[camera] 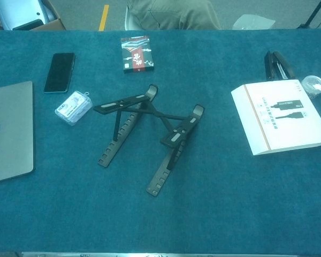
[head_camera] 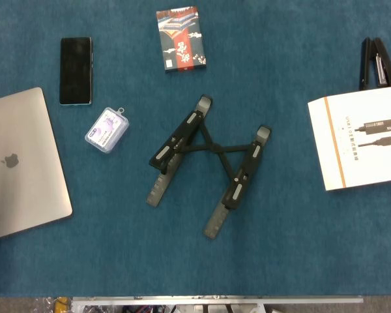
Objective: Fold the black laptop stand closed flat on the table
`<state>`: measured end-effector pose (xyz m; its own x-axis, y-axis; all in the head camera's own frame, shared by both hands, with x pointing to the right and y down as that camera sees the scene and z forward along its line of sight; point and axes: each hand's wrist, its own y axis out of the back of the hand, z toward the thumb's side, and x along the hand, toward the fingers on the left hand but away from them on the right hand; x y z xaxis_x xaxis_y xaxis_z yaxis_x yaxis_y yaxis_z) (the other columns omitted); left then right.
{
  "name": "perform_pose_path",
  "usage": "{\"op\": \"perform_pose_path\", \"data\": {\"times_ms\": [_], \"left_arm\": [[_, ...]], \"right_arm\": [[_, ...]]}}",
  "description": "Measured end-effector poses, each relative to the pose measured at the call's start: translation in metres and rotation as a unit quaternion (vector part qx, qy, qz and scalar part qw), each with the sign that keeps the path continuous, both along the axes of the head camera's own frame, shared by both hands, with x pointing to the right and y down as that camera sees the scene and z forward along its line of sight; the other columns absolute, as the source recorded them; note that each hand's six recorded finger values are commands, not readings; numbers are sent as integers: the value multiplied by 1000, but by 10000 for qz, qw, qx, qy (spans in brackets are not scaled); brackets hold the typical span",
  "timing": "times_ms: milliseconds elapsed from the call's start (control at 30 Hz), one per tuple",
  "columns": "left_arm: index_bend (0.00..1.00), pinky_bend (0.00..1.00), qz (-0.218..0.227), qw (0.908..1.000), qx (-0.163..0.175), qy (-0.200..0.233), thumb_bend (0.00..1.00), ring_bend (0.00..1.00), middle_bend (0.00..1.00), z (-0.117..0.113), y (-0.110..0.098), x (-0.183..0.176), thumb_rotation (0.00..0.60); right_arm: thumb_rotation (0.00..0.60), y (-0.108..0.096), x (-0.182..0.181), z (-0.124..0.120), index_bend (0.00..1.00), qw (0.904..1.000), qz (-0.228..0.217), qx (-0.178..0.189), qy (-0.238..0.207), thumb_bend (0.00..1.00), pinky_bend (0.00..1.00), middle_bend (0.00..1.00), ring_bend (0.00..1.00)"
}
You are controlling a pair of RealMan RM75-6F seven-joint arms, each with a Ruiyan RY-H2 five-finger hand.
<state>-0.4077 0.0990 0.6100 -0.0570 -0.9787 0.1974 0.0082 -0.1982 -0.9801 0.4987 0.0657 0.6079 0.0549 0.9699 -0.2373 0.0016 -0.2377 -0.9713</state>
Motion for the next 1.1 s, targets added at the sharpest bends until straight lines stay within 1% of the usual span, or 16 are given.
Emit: {"op": "perform_pose_path", "data": {"times_ms": [333,567,600,633,733,800,867,967,1100], "left_arm": [[168,81,28,10000,6,26,357,129,211,2,-1,1,537],[168,81,39,10000,30,24,358,129,211,1,-4,3,581],[168,81,43,10000,34,19,358,129,211,1,-4,4,591],[168,81,49,10000,40,14,358,129,211,0,-5,4,598],[168,81,75,10000,51,12,358,129,211,-1,-6,6,600],[168,81,96,9999,60,9,358,129,211,-2,-6,7,600],[168,81,108,9999,76,-5,358,129,211,-4,-6,6,600],[168,81,96,9999,107,-26,357,129,210,-8,-6,5,600],[168,81,66,9999,97,-29,358,129,207,-9,-5,4,600]], "right_arm": [[600,-2,-3,-1,120,10000,-46,19,-64,244,135,119,29],[600,-10,-15,3,120,9993,-253,-94,-265,244,135,119,29],[600,-12,-19,4,120,9989,-328,-121,-302,240,135,119,29],[600,-13,-22,5,120,9986,-389,-143,-330,211,135,119,29],[600,-17,-35,7,120,9967,-641,-228,-451,82,135,119,25],[600,-21,-46,9,120,9944,-824,-296,-592,24,136,118,25],[600,-24,-56,11,120,9919,-991,-354,-717,2,135,118,24],[600,-26,-73,12,120,9867,-1292,-443,-881,0,136,118,24],[600,-30,-103,17,120,9752,-1791,-602,-1153,0,135,111,14]]}}
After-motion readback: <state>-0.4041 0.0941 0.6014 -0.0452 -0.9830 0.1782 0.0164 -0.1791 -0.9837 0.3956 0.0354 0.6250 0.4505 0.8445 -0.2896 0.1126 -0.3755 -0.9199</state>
